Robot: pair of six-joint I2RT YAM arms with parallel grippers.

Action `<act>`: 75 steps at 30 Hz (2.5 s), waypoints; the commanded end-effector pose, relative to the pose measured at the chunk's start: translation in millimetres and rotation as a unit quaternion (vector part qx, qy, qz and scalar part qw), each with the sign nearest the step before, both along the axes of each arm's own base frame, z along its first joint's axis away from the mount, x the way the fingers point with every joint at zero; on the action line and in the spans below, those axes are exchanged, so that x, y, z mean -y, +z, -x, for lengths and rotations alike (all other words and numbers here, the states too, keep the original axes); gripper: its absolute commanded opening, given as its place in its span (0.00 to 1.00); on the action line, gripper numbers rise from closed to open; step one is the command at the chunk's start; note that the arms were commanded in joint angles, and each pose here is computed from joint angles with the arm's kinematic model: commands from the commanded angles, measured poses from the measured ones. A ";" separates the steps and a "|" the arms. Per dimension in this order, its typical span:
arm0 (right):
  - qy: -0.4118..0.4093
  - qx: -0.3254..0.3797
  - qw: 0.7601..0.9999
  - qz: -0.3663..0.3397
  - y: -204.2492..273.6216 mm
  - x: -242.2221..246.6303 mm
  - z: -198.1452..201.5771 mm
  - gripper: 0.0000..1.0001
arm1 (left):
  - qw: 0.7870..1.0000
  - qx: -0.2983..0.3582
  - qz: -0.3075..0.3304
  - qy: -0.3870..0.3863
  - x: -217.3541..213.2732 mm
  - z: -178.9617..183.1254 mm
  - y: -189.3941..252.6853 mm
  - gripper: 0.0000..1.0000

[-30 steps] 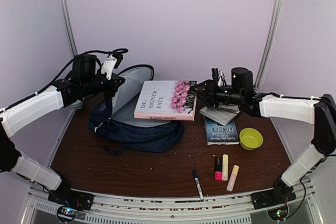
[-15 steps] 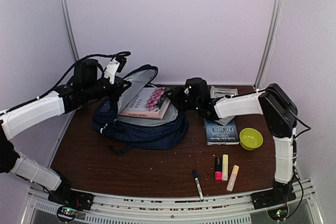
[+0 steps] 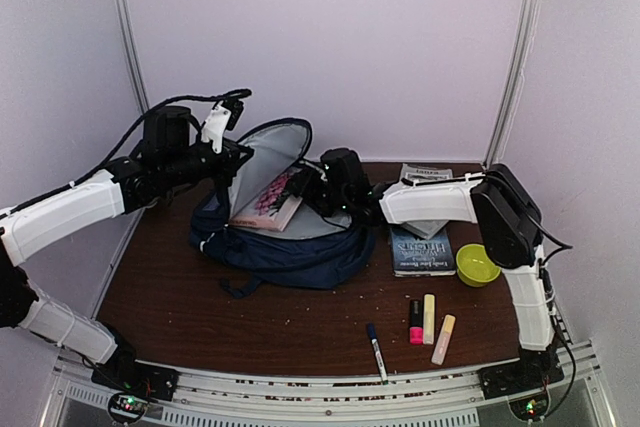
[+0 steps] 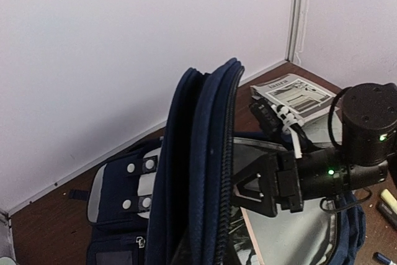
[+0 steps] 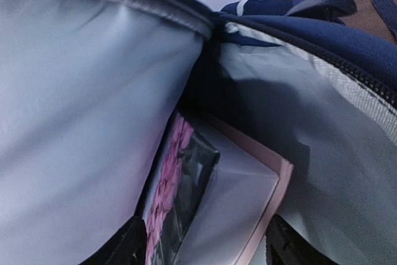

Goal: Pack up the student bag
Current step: Place the book in the largest pocket of the bag, then adjust the book.

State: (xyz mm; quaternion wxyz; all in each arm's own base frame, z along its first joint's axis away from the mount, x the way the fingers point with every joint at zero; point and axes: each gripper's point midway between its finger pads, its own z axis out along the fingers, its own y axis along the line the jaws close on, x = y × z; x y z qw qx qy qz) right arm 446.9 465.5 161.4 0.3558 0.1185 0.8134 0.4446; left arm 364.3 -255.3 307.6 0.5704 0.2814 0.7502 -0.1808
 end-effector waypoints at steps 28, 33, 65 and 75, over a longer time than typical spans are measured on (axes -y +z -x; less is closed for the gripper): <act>-0.118 -0.150 0.970 0.149 -50.3 400.8 -79.0 0.94 | 0.995 0.063 0.048 0.064 -16.2 -26.3 49.7 0.00; -0.102 -0.164 0.968 0.161 -70.7 396.6 -72.2 0.75 | 0.996 0.056 0.042 0.060 -11.8 -31.5 42.7 0.00; 0.063 -0.162 0.965 0.196 -60.1 322.3 26.4 0.00 | 0.994 0.078 0.027 0.066 -17.4 -29.4 45.5 0.00; 0.056 -0.193 0.939 0.281 -65.7 343.0 72.6 0.76 | 0.994 0.084 0.025 0.067 -19.3 -27.2 46.8 0.00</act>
